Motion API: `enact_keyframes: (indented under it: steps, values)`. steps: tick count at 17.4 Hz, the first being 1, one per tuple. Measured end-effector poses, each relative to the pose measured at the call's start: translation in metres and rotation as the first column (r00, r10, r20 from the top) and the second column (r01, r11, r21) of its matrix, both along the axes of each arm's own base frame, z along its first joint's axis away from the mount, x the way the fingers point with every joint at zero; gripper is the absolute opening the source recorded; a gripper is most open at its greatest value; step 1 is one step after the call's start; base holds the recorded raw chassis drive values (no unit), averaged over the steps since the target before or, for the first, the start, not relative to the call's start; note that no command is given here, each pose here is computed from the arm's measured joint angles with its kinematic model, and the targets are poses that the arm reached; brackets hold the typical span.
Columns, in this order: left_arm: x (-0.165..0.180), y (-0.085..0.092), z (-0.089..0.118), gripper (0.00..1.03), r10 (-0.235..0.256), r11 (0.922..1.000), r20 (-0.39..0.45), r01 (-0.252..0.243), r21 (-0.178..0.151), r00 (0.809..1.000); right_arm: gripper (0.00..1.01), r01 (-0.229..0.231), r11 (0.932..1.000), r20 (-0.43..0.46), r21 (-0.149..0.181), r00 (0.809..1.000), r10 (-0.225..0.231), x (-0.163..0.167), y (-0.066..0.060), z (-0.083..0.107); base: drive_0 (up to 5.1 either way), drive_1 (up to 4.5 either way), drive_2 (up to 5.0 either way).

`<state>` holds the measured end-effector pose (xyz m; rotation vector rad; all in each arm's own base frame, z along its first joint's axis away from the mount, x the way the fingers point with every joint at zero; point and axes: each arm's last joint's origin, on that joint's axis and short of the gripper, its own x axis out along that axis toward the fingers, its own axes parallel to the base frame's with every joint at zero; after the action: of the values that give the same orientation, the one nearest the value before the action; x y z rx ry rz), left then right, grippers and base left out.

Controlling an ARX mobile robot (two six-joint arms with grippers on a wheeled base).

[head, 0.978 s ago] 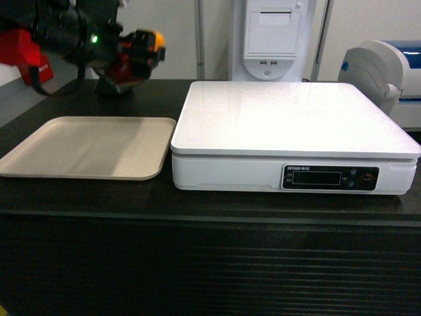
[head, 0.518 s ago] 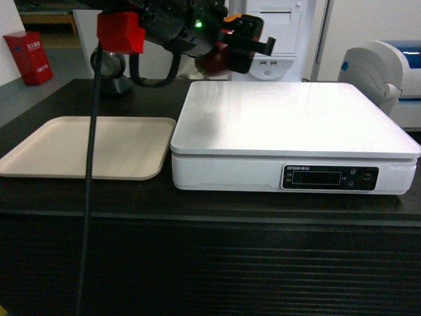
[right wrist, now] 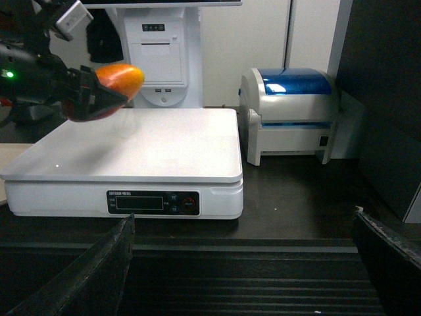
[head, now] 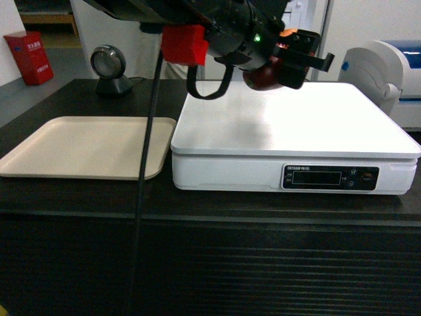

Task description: Place dark red mango on scale at checkout

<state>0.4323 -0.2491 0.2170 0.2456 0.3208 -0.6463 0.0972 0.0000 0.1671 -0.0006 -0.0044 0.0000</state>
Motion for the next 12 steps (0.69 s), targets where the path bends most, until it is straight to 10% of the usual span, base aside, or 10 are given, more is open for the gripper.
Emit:
enact_keyframes:
  steps: [4,12]
  values:
    - [0.003,-0.037,-0.017,0.6,-0.033,0.9987,-0.102,0.029,-0.041,0.994,0.98,0.0,1.0,0.0,0.0,1.0,0.0,0.0,0.0,0.0,0.0,0.0,0.0]
    - [0.028,-0.067,-0.033,0.6,0.079,0.9932,-0.247,-0.097,-0.064,0.966,0.98,0.0,1.0,0.0,0.0,1.0,0.0,0.0,0.0,0.0,0.0,0.0,0.0]
